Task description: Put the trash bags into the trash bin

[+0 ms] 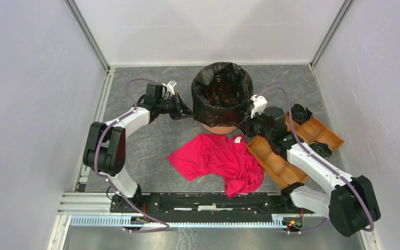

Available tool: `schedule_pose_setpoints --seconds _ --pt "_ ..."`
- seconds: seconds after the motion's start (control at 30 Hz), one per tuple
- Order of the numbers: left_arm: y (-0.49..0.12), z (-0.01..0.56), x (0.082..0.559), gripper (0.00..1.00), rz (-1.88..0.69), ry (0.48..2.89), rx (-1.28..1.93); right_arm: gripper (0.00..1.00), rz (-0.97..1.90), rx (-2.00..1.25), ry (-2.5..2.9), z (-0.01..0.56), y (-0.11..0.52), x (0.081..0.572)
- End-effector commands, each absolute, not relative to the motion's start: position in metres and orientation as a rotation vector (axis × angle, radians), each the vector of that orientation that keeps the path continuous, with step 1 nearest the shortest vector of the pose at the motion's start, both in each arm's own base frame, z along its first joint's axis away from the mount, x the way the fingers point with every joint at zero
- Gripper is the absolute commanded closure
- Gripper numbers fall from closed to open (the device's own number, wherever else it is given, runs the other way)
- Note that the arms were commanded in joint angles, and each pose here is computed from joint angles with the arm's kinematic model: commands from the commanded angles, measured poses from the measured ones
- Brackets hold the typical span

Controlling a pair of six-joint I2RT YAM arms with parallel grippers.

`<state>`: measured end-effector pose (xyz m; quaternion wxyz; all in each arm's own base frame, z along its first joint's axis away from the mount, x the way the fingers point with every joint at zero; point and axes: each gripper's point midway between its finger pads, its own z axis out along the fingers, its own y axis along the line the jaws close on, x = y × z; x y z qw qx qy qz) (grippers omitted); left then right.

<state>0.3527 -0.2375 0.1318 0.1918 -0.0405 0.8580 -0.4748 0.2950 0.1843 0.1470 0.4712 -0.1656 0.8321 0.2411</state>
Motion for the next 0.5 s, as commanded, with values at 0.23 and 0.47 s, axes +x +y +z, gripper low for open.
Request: schedule_pose_setpoints --seconds 0.23,0.47 --pt "-0.239 0.156 0.354 0.94 -1.362 2.319 -0.014 0.8 0.556 -0.391 2.073 0.106 0.184 0.305" --pt "-0.238 0.157 0.354 0.9 -1.352 2.316 -0.011 0.47 0.461 -0.409 2.099 0.104 0.168 0.298"
